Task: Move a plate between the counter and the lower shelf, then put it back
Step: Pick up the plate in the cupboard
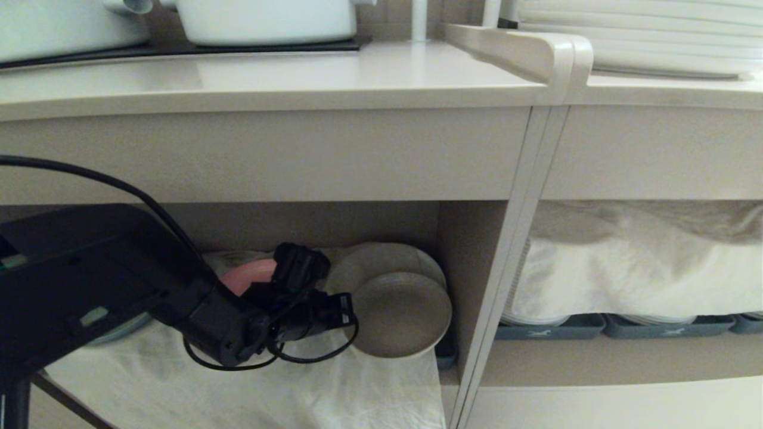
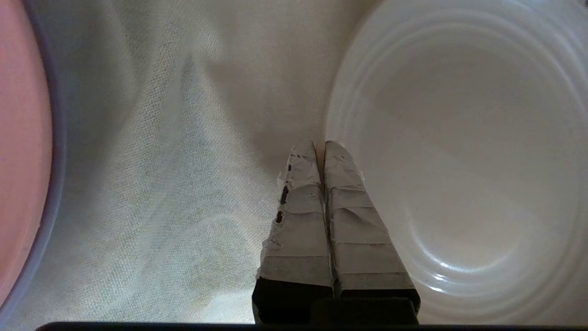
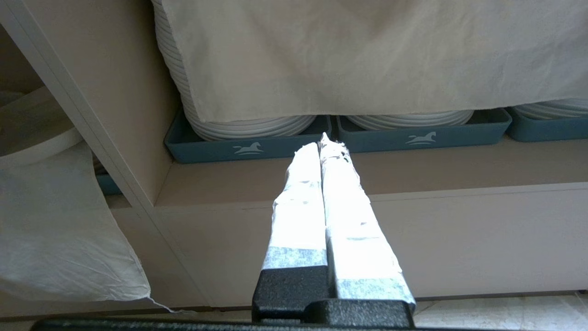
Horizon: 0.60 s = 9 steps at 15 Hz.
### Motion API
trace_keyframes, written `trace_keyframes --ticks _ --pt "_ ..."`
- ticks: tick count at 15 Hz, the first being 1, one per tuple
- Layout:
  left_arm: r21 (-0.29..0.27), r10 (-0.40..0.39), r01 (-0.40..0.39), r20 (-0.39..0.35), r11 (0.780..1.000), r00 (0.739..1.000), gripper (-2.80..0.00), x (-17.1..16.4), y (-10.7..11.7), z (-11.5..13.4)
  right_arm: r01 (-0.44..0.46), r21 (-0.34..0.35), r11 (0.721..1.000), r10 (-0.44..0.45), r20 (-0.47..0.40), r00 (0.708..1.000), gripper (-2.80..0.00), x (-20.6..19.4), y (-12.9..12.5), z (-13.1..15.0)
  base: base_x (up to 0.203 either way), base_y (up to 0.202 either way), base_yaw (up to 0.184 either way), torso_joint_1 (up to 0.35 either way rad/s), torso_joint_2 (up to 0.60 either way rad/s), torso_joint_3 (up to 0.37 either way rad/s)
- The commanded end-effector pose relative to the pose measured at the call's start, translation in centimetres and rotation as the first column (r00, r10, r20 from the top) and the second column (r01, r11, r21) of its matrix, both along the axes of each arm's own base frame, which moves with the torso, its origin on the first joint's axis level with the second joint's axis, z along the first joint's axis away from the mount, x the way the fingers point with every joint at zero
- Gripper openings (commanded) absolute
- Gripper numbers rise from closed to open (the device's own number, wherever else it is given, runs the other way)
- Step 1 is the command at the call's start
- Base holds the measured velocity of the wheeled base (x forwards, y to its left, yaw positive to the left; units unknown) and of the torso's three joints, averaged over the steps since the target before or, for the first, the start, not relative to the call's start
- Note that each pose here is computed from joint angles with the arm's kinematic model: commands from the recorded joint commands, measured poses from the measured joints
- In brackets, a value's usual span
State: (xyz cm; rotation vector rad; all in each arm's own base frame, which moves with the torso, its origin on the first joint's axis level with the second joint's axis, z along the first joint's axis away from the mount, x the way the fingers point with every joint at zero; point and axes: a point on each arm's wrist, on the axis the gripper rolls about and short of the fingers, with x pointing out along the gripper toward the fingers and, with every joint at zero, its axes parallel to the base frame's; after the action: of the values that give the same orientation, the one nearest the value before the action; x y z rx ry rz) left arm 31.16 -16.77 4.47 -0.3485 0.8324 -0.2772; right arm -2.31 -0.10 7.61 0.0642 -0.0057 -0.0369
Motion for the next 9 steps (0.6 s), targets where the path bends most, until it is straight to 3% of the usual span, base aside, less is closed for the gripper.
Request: trace_keyframes --ticks 1,9 --pt "-0.003 0.003 -0.003 0.002 1.000 1.000 -2.80 0.0 0.0 0.1 0.000 0.000 1.000 0.000 0.000 1.000 -2.80 0.0 0.0 0.0 0.000 0.000 0.000 0.000 0.00 0.000" --pt "0.026 0.037 -0.037 -0.020 0.999 0.999 -2.80 -1.3 1.4 -0.1 0.000 0.000 1.000 0.000 -0.001 1.000 -2.80 0.0 0.0 0.0 0.000 0.000 0.000 0.000 0.00 0.000"
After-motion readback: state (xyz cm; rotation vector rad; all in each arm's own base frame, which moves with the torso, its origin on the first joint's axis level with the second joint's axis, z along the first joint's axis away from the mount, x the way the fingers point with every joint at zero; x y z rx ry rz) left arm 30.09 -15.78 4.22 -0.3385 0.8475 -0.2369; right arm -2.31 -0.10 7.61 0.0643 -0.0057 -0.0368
